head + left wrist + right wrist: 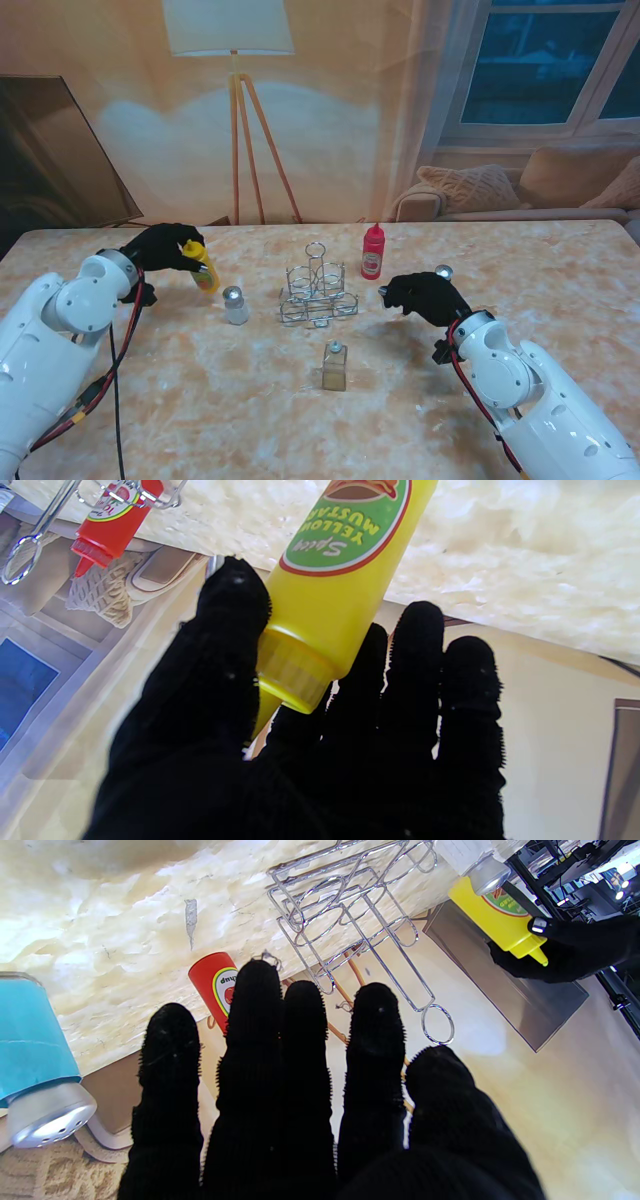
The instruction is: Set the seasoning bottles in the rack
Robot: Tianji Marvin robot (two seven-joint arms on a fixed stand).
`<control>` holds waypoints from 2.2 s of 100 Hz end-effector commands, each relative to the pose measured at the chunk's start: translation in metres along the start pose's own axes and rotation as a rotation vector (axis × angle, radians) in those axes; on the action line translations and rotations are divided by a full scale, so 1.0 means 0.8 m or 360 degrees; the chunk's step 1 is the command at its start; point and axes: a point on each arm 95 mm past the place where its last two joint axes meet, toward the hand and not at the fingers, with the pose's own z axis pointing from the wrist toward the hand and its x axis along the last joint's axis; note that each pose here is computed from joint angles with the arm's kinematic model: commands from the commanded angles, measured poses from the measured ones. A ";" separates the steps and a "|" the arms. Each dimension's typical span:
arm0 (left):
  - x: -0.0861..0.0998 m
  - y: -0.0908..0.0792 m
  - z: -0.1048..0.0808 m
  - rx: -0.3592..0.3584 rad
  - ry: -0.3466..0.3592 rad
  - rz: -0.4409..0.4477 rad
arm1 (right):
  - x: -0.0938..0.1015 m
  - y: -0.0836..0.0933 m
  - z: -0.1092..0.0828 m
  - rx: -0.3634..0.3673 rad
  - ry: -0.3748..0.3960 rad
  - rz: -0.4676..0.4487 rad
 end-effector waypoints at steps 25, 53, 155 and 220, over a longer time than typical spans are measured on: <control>0.050 -0.042 0.022 -0.0028 0.0112 -0.0050 | 0.001 -0.007 -0.002 0.0031 -0.0005 0.0009; 0.092 -0.055 0.043 -0.0100 0.0180 -0.0079 | 0.000 -0.006 -0.002 0.0025 -0.0005 0.0008; 0.200 -0.037 0.115 -0.0301 0.0285 -0.0149 | 0.000 -0.006 -0.001 0.0029 -0.0007 0.0008; 0.223 -0.011 0.138 -0.0457 0.0276 -0.0049 | 0.001 -0.005 -0.001 0.0026 -0.0008 0.0012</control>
